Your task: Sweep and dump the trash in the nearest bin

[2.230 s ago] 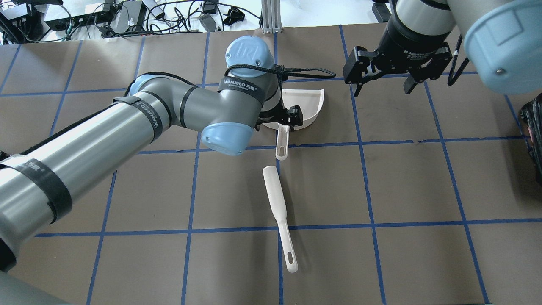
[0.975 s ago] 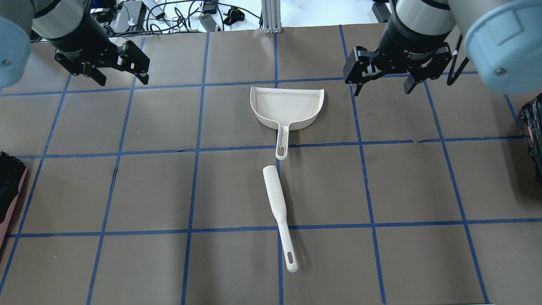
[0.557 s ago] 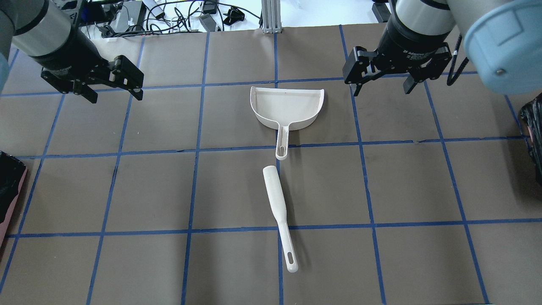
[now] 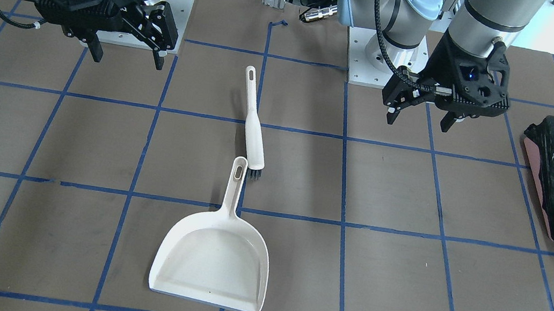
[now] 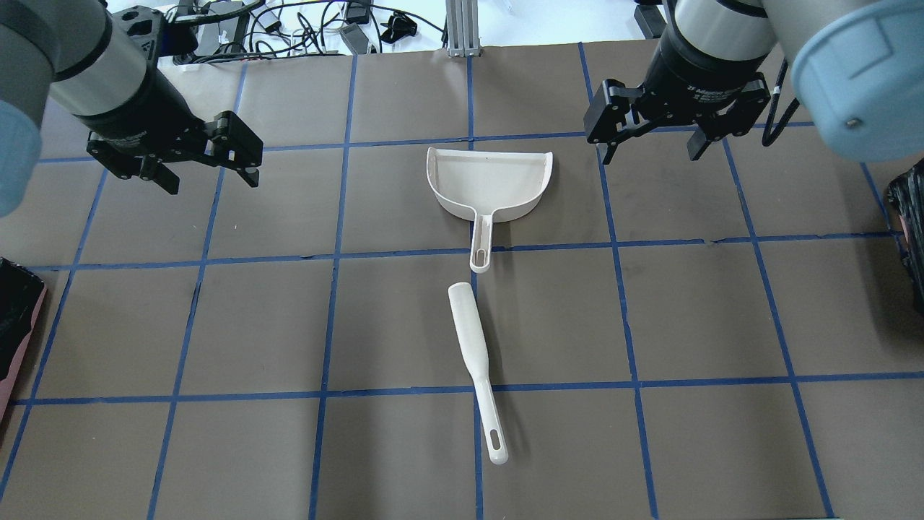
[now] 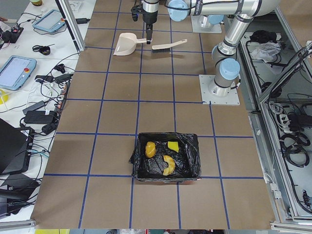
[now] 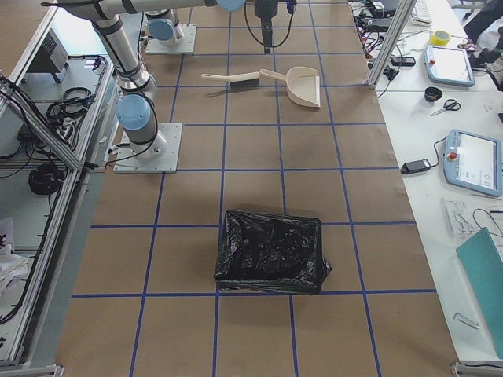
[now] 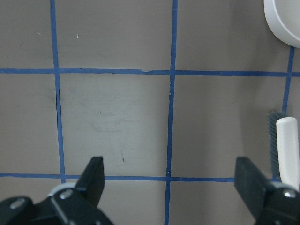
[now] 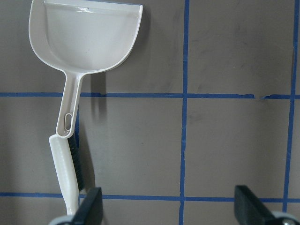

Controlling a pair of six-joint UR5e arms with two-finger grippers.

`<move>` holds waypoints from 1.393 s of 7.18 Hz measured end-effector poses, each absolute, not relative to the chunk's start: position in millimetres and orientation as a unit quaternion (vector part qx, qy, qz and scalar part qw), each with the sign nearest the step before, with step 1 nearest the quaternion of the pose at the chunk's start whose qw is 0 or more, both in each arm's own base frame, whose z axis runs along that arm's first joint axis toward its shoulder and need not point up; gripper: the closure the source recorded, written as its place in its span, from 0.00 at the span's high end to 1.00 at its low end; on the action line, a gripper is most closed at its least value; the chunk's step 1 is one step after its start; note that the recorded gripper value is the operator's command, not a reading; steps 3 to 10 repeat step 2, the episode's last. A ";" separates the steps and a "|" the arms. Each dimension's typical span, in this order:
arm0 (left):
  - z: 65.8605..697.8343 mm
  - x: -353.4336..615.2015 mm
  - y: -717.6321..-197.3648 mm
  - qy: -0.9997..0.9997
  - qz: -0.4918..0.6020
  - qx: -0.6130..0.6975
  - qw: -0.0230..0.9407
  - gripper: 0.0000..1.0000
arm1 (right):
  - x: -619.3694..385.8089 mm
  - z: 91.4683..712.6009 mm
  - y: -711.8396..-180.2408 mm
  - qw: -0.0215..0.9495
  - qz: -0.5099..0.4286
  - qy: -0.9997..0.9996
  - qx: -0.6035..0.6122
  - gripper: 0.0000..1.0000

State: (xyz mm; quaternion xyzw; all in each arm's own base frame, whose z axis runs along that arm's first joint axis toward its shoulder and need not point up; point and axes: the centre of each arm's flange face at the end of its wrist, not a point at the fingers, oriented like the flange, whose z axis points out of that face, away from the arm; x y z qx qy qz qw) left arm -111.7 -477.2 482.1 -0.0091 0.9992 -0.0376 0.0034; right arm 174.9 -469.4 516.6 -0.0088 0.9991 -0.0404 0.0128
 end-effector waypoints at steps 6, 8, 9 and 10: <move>480.8 -113.8 -477.0 0.999 -0.037 -0.003 0.006 1.00 | 174.9 516.0 -469.1 0.013 -0.040 0.999 -0.009 1.00; 480.8 -113.8 -477.0 0.999 -0.037 -0.003 0.006 1.00 | 174.9 516.0 -469.1 0.013 -0.040 0.999 -0.009 1.00; 480.8 -113.8 -477.0 0.999 -0.037 -0.003 0.006 1.00 | 174.9 516.0 -469.1 0.013 -0.040 0.999 -0.009 1.00; 480.8 -113.8 -477.0 0.999 -0.037 -0.003 0.006 1.00 | 174.9 516.0 -469.1 0.013 -0.040 0.999 -0.009 1.00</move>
